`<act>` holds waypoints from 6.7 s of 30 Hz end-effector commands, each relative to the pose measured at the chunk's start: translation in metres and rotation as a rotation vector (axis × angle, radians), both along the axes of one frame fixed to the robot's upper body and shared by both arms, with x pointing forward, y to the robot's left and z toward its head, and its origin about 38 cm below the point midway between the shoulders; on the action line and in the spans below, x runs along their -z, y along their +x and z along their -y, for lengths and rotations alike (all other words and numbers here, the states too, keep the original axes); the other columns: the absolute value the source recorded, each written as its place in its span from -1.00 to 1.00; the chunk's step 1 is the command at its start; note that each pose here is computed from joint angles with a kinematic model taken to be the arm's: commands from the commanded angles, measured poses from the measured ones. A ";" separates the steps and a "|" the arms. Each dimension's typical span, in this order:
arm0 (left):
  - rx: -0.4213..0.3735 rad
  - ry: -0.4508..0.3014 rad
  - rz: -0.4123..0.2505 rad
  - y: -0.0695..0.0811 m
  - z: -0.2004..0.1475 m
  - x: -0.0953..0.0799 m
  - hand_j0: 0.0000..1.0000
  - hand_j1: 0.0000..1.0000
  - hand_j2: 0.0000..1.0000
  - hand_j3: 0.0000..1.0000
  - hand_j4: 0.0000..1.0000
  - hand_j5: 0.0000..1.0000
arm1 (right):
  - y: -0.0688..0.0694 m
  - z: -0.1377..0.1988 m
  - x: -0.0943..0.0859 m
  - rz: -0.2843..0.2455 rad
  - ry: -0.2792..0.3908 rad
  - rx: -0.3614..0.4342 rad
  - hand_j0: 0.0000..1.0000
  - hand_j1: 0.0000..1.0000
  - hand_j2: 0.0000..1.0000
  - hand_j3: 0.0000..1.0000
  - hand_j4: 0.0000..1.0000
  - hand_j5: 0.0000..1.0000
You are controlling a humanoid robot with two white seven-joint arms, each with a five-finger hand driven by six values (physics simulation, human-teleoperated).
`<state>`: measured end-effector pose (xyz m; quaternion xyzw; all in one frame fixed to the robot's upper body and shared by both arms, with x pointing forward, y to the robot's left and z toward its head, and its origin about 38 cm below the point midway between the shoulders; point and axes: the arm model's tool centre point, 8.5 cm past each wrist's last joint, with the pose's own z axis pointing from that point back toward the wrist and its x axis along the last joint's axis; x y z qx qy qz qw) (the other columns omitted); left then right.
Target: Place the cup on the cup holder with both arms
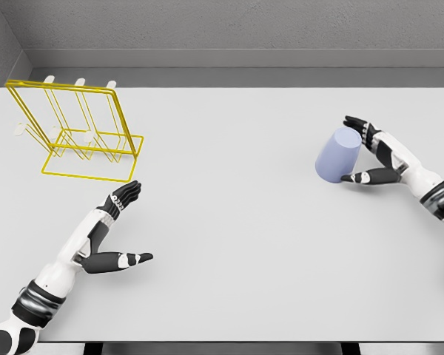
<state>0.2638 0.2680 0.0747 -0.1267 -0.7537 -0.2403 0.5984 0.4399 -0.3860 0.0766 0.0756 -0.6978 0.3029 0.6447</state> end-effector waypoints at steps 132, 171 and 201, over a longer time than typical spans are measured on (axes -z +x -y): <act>-0.048 -0.105 0.022 -0.007 0.014 -0.004 1.00 1.00 1.00 1.00 1.00 1.00 | -0.027 -0.218 -0.030 0.099 0.179 -0.521 -0.08 -0.08 -0.08 -0.08 -0.08 -0.08; -0.057 -0.129 0.006 -0.012 0.021 0.002 1.00 1.00 1.00 1.00 1.00 1.00 | -0.025 -0.226 -0.010 0.058 0.134 -0.531 1.00 1.00 1.00 1.00 1.00 1.00; -0.151 -0.100 -0.182 0.033 0.076 0.020 1.00 1.00 1.00 1.00 1.00 1.00 | -0.009 -0.029 -0.076 0.233 -0.136 -0.264 1.00 1.00 1.00 1.00 1.00 1.00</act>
